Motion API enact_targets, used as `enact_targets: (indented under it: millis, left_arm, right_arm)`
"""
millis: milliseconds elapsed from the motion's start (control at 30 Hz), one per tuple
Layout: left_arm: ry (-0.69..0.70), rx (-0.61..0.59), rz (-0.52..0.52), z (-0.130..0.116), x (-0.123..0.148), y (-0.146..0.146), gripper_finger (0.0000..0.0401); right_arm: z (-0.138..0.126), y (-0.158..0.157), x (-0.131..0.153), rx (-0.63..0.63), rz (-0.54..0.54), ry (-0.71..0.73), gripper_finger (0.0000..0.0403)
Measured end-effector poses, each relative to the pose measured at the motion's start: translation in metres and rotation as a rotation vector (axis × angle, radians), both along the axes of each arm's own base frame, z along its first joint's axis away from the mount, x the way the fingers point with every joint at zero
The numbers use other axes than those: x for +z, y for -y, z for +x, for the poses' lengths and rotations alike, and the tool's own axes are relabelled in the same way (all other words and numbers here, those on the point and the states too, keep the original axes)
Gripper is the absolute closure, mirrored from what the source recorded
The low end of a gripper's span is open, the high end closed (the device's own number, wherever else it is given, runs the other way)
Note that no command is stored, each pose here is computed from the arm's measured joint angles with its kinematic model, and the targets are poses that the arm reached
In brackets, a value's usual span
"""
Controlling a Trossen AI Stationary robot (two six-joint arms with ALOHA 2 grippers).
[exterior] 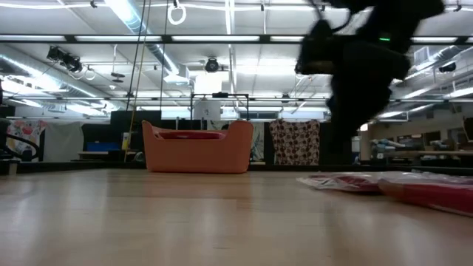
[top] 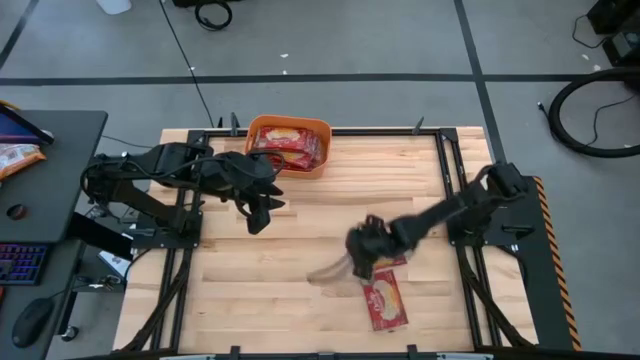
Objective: Sort popcorn bags into baskets
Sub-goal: Put the red popcorn bag into the orange container
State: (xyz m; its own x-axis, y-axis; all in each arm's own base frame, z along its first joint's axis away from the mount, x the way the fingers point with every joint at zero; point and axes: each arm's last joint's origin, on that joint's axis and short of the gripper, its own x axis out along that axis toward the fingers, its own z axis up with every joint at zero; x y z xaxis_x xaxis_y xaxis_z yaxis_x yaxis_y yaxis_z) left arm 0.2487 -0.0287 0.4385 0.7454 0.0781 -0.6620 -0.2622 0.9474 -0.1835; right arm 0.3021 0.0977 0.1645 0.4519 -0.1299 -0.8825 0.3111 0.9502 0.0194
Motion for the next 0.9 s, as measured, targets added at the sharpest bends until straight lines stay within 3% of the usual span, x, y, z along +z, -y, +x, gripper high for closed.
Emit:
enact_targets:
  millis: [167,433,733,900]
  left_arm:
    - [-0.012,-0.001,0.002,-0.001,-0.001,0.000,0.0259]
    - [-0.041,-0.001,0.007,-0.003,-0.003,0.000,0.0259]
    - [-0.115,0.006,-0.006,-0.008,-0.008,0.003,0.0259]
    - [-0.115,0.004,-0.007,-0.009,-0.008,0.004,0.0259]
  right_arm:
    - [0.013,0.026,0.031,0.001,0.022,-0.122,0.0180]
    - [0.011,0.005,0.051,0.238,-0.044,-0.169,0.0194]
    - [-0.044,-0.043,0.022,0.392,-0.157,-0.379,0.0195]
    - [-0.075,-0.061,0.017,0.401,-0.198,-0.330,0.0195]
